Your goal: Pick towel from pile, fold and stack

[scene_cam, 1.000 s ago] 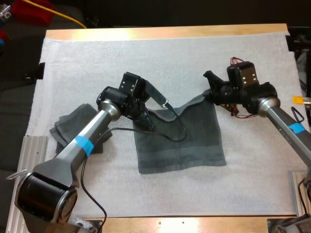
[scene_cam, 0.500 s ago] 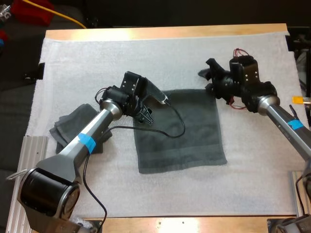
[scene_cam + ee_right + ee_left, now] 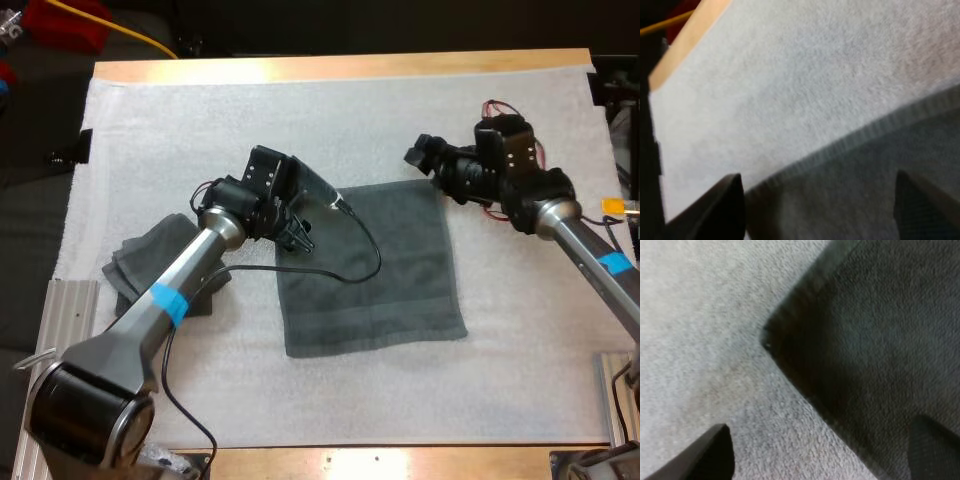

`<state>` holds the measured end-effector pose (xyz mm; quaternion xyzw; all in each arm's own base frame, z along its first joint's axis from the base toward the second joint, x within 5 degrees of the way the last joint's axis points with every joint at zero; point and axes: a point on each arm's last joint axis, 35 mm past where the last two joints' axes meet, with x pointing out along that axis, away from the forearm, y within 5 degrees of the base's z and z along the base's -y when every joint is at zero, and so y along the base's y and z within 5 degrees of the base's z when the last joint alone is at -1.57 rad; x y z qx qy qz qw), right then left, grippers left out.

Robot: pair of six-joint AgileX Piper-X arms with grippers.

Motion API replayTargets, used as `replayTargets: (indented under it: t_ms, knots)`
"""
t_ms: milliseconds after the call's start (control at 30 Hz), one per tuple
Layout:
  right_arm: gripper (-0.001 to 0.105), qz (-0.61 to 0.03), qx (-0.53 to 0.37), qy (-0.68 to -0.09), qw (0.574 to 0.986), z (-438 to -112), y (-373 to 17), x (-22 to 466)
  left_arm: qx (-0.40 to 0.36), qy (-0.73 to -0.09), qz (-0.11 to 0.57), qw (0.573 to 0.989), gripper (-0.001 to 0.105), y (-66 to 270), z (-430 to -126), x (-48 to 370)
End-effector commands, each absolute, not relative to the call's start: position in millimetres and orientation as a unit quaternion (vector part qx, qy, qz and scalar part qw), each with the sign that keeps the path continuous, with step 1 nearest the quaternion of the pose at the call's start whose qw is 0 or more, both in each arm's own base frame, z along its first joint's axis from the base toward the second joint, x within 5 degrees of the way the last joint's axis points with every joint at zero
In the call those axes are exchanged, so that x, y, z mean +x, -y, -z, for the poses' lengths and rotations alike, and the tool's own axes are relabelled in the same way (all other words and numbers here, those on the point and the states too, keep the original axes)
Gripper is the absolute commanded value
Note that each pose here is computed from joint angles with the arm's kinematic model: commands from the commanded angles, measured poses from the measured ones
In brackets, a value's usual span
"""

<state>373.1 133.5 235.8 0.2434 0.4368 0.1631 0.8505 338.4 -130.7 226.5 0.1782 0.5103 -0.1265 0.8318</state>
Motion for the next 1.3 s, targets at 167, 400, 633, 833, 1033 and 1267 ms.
replayTargets:
  t_ms: [167,400,633,833,1033,1267]
  knots:
    - [0.062,-0.175,0.175,-0.446,0.86,-264,-124,350,0.137,-0.511,0.117,0.841,0.069,123,-258,319]
    - [0.062,-0.179,0.131,-0.481,0.848,-280,-115,324,0.102,-0.513,0.121,0.844,0.069,115,-288,295]
    - [0.062,-0.204,0.068,-0.508,0.834,-297,-107,295,0.052,-0.524,0.124,0.841,0.069,106,-315,267]
    - [0.062,-0.205,0.015,-0.53,0.822,-313,-97,267,0.011,-0.526,0.149,0.837,0.069,99,-337,241]
    - [0.062,-0.208,0.003,-0.529,0.823,-331,-88,243,-0.026,-0.53,0.172,0.83,0.069,91,-353,213]
    - [0.062,-0.209,0.003,-0.523,0.826,-350,-80,216,-0.055,-0.535,0.19,0.821,0.069,77,-355,173]
